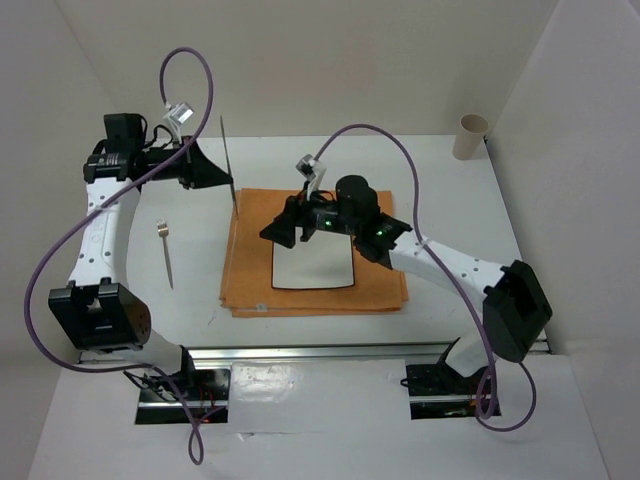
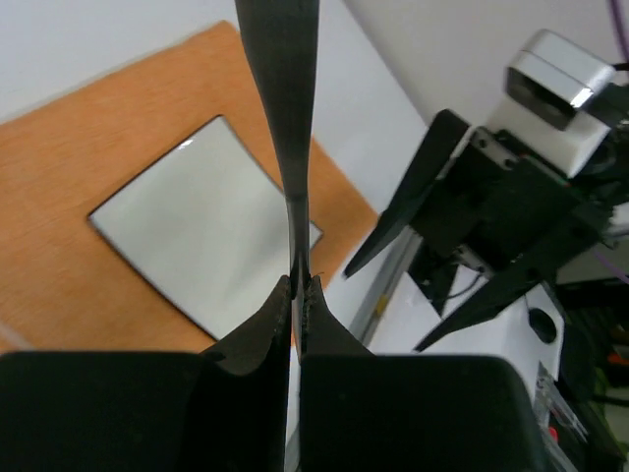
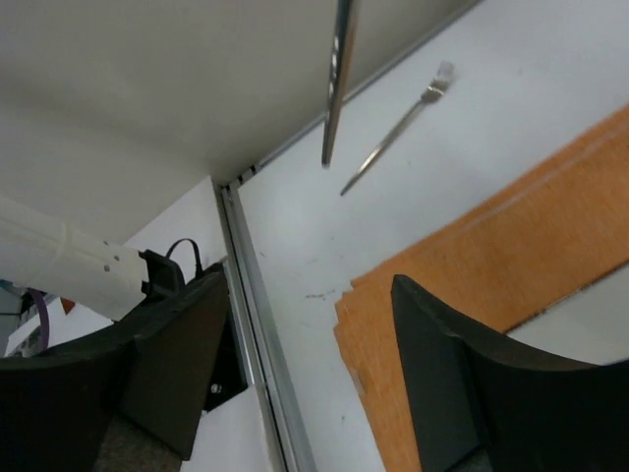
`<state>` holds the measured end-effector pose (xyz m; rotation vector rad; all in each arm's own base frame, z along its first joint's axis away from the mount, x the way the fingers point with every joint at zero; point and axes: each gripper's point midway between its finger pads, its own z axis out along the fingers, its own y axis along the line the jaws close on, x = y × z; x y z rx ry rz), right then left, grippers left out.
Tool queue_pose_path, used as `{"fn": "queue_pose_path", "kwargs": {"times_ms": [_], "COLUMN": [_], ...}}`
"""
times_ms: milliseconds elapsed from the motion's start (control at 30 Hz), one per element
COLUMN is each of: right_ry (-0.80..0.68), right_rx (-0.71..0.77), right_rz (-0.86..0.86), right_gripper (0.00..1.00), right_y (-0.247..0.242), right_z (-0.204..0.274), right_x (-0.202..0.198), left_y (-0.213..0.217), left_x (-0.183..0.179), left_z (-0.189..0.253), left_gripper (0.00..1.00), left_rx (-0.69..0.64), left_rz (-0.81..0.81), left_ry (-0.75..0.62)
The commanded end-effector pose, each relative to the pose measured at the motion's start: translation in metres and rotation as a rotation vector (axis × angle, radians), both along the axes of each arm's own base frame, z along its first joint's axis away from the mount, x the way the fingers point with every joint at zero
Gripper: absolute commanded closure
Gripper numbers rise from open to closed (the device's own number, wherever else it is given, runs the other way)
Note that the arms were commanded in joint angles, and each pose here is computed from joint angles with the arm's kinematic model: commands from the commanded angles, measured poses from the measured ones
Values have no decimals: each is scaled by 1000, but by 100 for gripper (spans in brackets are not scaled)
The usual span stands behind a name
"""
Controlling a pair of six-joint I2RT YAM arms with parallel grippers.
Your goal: Set the dinner table for one person
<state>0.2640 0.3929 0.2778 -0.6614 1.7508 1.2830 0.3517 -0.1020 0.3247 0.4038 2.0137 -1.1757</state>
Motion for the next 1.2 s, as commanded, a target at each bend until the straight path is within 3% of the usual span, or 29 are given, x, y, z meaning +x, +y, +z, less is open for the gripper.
{"fn": "queue_pose_path", "kwargs": {"times_ms": [0,33,533,767,1167], "right_ry": [-198,-201,-183,-183,-205], "right_rx": [158,175,204,205,215], "right_rz": [74,62,83,39,16], "right_gripper": [30,38,38,53,56], "right_y": [22,22,35,32,28], "right_z": [62,67,61,62,71], "right_x": [-1,1,7,13,15], "left_y": [-31,-31,-66,-68,-71], "left_x": [-27,-27,-54,-57,-59], "left_z": [36,36,31,31,22], "left_gripper": [100,100,100,100,100], "left_rx": [-108,-105,-116,-92,-69], "left_rz": [-148,-150,-277,-277,-288], "left_ry": [-71,-79,-71,-89,-87]}}
